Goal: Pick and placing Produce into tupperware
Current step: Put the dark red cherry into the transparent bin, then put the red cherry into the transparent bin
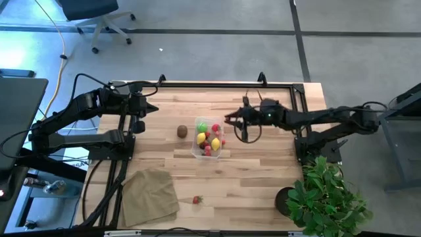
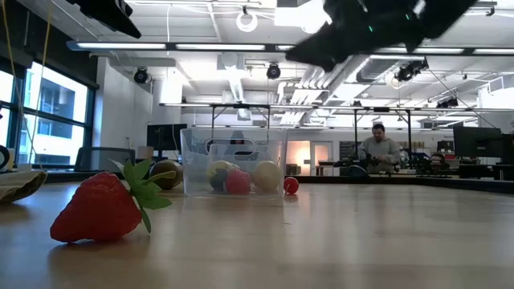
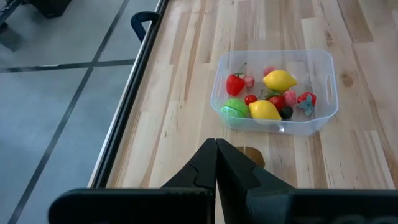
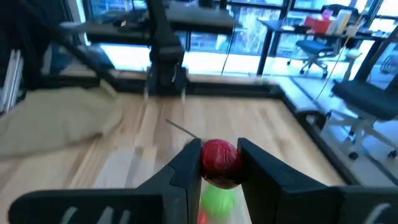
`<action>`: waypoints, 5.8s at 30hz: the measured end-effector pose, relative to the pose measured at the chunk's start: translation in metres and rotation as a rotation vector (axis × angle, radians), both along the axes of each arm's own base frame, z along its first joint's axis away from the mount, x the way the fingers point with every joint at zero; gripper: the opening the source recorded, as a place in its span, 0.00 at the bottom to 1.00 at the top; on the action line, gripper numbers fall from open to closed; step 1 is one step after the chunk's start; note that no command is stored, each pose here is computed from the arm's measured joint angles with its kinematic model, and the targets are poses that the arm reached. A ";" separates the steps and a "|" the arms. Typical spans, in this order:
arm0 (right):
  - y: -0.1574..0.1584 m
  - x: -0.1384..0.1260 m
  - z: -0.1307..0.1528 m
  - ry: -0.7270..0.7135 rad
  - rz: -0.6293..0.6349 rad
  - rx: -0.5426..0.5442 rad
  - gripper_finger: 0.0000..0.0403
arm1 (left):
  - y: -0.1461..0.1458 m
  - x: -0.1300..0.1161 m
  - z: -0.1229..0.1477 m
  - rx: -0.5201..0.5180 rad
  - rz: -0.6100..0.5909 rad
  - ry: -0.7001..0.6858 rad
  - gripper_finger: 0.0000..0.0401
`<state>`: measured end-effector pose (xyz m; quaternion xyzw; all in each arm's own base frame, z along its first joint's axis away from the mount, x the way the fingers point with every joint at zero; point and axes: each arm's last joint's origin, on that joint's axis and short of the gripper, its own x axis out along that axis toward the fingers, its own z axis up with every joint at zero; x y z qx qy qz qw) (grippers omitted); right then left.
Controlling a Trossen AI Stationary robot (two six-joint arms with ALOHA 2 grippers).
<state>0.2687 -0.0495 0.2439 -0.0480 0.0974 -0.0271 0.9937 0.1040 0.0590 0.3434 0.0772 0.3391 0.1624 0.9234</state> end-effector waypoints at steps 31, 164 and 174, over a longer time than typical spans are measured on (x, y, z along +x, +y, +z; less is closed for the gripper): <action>-0.028 0.169 -0.069 1.084 0.051 0.158 0.20 | 0.000 0.000 0.000 0.000 0.000 0.000 0.00; 0.011 0.022 -0.181 0.251 0.056 0.156 0.42 | 0.000 0.000 0.000 0.000 0.000 0.000 0.00; 0.011 0.022 -0.182 0.255 0.056 0.157 0.41 | 0.000 0.000 0.000 0.000 0.000 0.000 0.00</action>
